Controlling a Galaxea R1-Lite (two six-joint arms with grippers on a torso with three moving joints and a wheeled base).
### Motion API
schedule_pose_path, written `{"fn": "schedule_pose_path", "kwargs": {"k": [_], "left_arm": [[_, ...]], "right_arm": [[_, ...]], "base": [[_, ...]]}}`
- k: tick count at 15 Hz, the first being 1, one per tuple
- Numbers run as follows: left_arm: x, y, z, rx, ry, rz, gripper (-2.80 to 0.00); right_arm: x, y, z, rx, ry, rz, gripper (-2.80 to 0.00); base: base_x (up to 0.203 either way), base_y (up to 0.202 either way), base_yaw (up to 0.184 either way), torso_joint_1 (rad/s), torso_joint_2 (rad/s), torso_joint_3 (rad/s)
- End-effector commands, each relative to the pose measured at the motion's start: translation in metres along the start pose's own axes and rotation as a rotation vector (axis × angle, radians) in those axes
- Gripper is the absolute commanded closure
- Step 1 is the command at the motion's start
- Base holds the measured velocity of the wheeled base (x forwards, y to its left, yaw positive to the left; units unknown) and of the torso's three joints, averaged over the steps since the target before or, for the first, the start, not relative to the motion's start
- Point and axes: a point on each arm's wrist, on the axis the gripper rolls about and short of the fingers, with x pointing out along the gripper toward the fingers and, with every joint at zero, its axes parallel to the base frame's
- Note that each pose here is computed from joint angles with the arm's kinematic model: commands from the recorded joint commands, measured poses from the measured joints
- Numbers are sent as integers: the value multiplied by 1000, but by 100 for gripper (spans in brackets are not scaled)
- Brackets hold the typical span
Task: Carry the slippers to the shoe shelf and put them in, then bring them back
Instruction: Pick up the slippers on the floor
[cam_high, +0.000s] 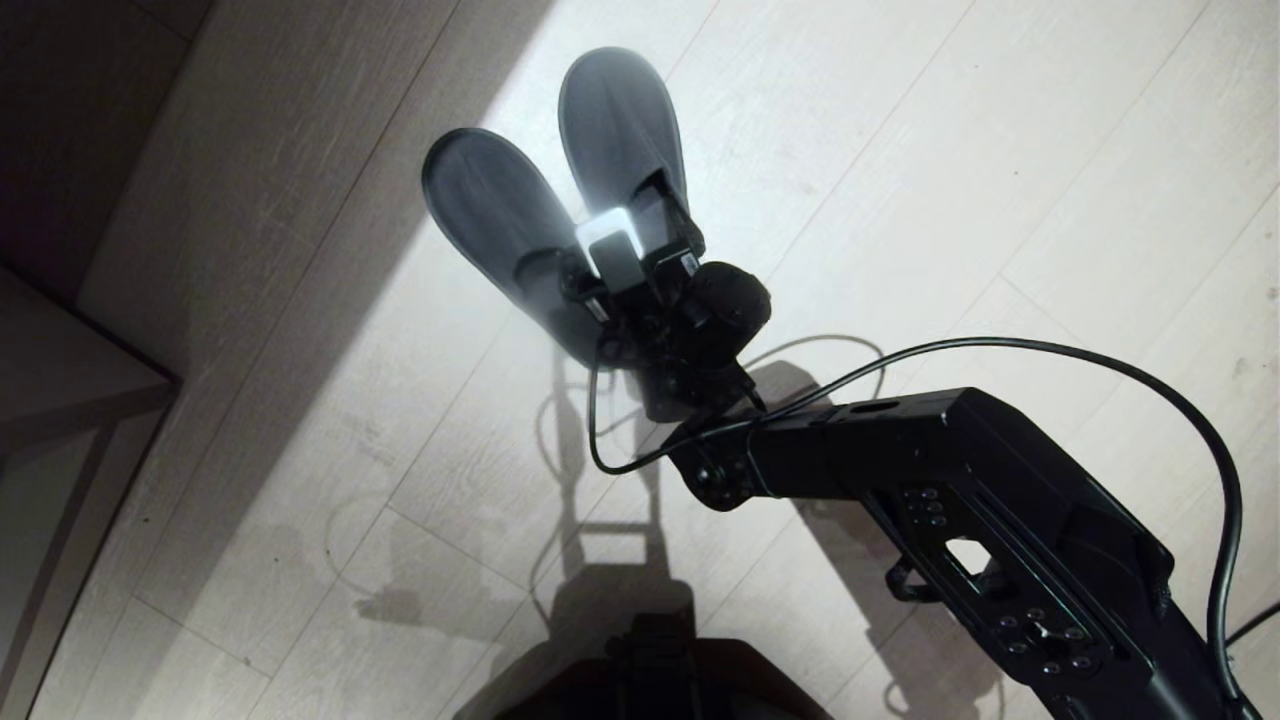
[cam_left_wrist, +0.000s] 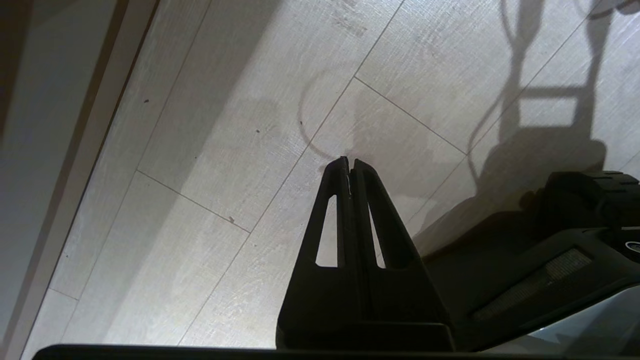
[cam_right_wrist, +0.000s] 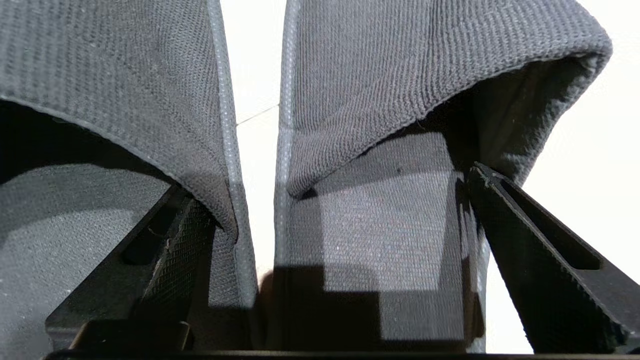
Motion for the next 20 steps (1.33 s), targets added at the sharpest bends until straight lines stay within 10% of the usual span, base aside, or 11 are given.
{"fn": "schedule_pose_path", "kwargs": {"k": [1,11,20], "left_arm": [[0,0,0,0,0,0,0],[0,0,0,-1,0,1,0],[0,0,0,-1,0,0,0]], "right_arm": [[3,-5,-4,-12,-30,18,-280],[9,-19,-32,-11,-145,126,-280],[-23,-24,-21,60,-3,266,-280]], "base": [[0,0,0,0,0,0],[0,0,0,0,0,0],[0,0,0,0,0,0]]}}
